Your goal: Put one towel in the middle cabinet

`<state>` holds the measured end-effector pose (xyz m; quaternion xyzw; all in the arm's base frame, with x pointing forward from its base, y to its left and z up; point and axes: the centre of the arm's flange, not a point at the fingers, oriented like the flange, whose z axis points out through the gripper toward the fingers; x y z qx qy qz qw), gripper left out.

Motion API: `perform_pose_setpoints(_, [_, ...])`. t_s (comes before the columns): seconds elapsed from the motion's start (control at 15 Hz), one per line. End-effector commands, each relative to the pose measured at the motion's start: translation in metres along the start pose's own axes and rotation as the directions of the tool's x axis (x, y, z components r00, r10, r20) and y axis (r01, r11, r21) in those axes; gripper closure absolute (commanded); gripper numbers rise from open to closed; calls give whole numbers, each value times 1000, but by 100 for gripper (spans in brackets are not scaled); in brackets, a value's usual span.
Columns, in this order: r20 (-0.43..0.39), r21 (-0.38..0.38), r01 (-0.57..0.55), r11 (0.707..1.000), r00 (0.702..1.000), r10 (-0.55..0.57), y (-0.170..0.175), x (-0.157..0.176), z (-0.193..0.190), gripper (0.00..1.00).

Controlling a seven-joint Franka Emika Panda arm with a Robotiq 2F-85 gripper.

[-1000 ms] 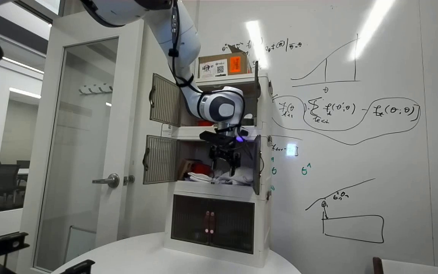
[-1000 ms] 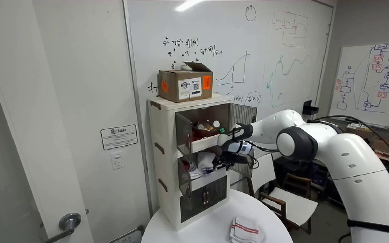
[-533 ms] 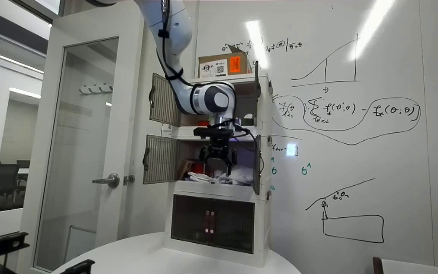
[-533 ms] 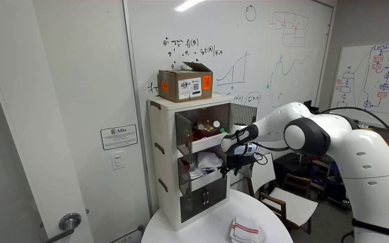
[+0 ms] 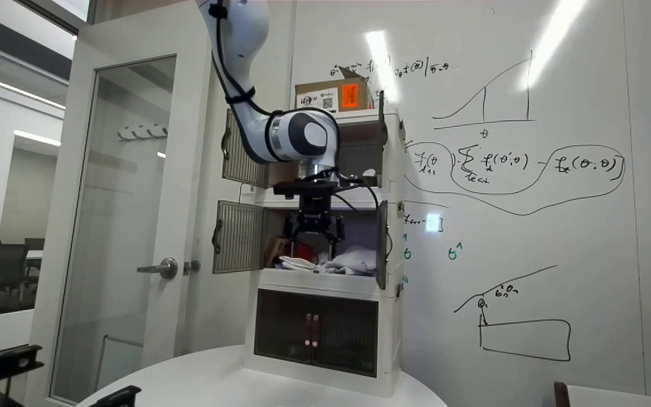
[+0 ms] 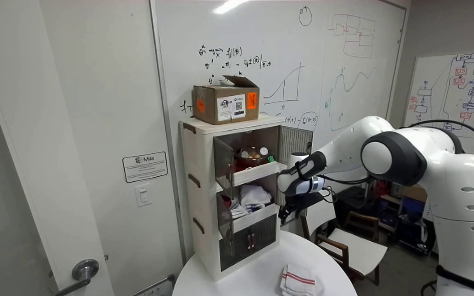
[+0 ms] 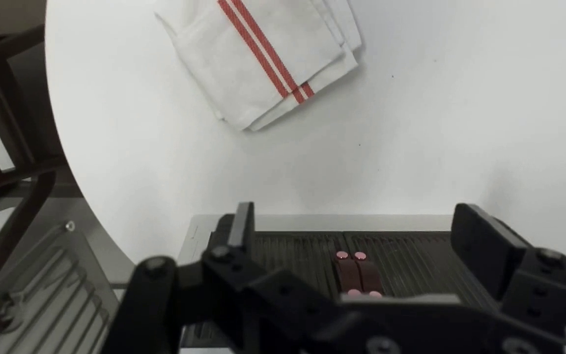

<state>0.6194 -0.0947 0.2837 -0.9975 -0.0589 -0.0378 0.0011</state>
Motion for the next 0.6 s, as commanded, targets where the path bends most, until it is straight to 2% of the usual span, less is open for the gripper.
perform_pose_setpoints(0.0, [-12, 46, 27, 999, 1000, -27, -8, -33, -13, 0])
perform_pose_setpoints(0.07, [4, 19, 11, 1000, 1000, -11, -4, -12, -3, 0])
perform_pose_setpoints(0.53, [6, 31, 16, 999, 1000, -17, -7, -22, -7, 0])
